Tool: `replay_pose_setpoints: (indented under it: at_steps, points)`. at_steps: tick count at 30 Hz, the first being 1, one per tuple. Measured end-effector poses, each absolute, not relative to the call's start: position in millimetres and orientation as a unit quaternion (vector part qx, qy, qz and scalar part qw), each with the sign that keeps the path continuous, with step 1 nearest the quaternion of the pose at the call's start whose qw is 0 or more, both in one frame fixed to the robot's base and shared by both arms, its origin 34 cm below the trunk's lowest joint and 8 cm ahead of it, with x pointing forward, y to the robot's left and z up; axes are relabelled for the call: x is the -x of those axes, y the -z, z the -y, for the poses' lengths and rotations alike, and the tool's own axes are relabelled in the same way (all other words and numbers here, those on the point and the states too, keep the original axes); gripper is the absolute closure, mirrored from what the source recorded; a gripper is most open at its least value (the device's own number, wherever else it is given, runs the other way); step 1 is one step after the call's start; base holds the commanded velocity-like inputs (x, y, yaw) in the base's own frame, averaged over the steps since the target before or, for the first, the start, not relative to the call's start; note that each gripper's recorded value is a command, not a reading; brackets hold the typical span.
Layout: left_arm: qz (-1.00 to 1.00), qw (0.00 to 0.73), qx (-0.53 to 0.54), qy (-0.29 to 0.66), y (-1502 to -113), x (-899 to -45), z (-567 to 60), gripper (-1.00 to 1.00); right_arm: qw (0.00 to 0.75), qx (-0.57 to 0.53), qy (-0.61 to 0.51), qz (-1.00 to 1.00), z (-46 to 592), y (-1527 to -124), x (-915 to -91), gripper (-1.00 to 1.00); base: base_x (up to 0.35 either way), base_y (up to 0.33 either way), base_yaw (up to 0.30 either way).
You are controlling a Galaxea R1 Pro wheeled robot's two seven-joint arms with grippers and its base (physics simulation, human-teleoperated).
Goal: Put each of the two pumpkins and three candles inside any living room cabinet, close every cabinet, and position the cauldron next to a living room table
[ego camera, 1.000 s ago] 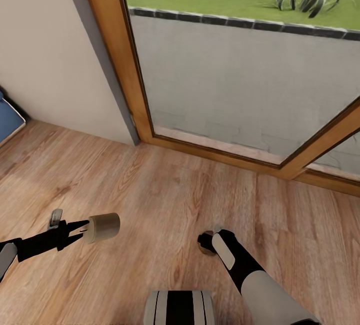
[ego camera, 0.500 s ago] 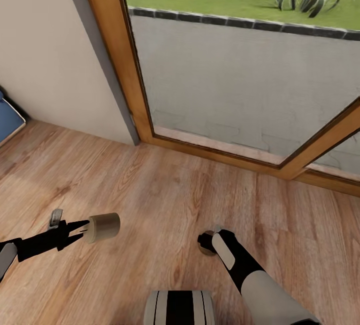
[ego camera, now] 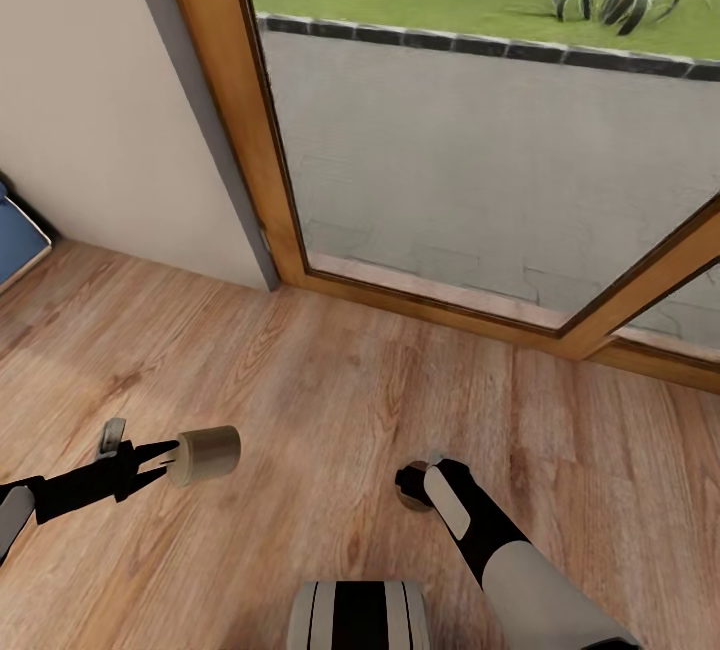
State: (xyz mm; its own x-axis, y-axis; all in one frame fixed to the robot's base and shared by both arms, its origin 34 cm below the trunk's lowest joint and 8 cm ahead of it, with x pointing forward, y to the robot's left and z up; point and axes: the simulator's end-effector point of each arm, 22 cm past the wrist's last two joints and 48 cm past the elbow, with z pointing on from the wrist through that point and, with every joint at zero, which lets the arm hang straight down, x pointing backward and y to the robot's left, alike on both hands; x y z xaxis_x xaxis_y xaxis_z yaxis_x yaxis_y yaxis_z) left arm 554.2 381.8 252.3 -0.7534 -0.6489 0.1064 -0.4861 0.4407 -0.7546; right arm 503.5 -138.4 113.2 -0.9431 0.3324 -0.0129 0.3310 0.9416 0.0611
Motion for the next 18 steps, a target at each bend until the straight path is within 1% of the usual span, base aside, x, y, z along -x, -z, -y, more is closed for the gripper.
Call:
replay_pose_setpoints:
  at_steps: [18]
  points:
    - [-0.842, 0.116, 0.328, 0.412, -272, -564, -382, 1.0, 0.032, -0.168, -0.031, -0.985, 139, -132, -519, 1.0, 0.0, 0.0, 0.0]
